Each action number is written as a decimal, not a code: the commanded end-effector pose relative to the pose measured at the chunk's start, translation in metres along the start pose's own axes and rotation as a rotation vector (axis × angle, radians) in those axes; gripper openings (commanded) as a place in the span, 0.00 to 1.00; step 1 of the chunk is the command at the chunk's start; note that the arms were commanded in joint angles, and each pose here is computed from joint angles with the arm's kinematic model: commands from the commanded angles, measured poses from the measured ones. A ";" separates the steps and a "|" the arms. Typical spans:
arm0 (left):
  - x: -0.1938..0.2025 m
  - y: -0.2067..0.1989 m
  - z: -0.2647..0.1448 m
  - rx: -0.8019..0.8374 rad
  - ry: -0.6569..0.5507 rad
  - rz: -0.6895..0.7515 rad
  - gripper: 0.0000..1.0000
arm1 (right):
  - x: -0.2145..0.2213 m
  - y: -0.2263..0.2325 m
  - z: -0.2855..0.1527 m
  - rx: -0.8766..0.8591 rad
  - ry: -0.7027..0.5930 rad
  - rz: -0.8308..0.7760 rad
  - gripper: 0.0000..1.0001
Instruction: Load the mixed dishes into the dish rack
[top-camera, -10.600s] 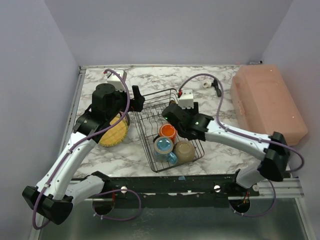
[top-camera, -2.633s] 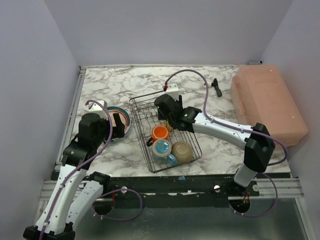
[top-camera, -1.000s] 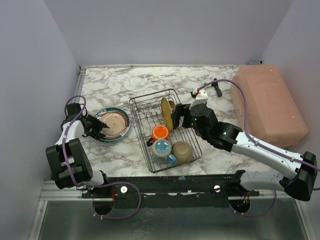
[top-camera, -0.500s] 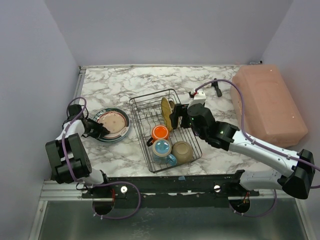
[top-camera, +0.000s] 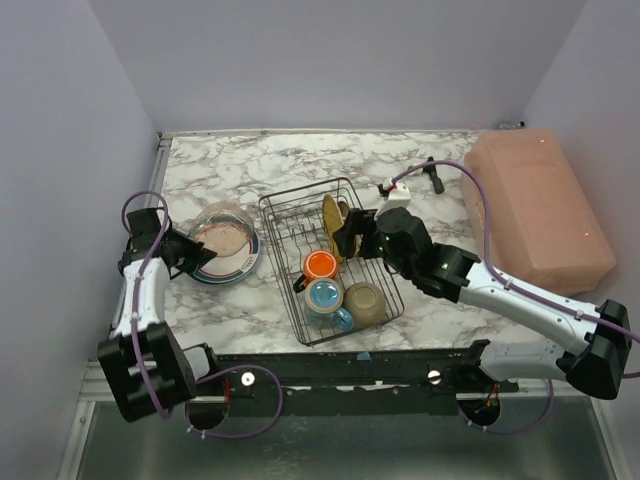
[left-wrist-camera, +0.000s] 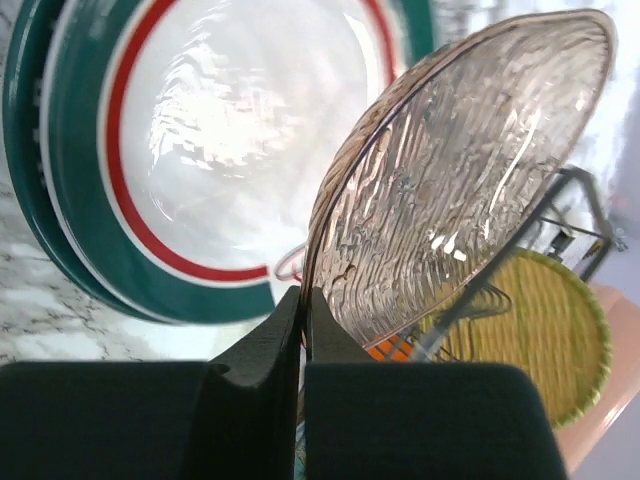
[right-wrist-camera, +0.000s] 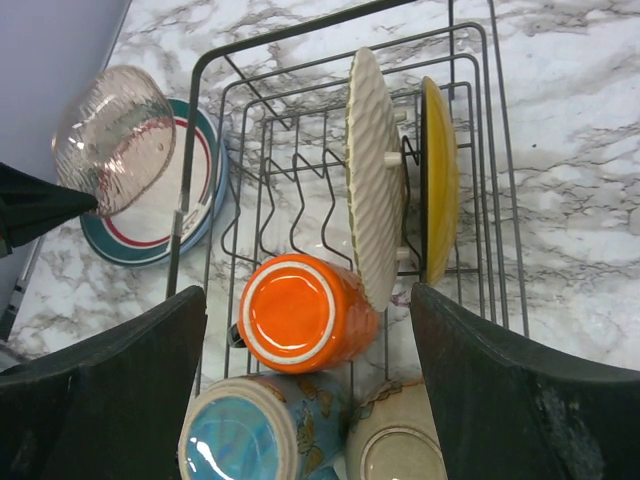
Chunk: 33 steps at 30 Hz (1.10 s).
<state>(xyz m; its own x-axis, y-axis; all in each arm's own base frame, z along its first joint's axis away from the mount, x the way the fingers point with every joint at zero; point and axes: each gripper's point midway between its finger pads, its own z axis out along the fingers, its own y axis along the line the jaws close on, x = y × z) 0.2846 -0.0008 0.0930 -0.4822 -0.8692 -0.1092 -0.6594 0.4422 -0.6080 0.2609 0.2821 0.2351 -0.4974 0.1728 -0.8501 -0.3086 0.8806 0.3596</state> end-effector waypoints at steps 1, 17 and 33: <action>-0.006 -0.033 -0.052 0.089 -0.173 0.077 0.00 | 0.000 0.020 0.001 -0.080 0.009 0.045 0.85; 0.102 -0.144 -0.131 0.665 -0.098 0.681 0.00 | -0.028 0.067 -0.033 -0.414 -0.125 0.202 0.85; 0.170 -0.144 -0.142 0.743 0.075 0.995 0.00 | -0.026 0.079 -0.043 -0.507 -0.117 0.268 0.70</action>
<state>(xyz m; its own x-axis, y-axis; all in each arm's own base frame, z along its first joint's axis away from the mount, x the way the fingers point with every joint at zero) 0.2231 -0.1769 0.2611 -0.6708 -0.2808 -0.6864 0.4053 0.6363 -0.6564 0.2234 0.3135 0.2895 -0.5036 0.4310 -0.7487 -0.5013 0.5600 0.6596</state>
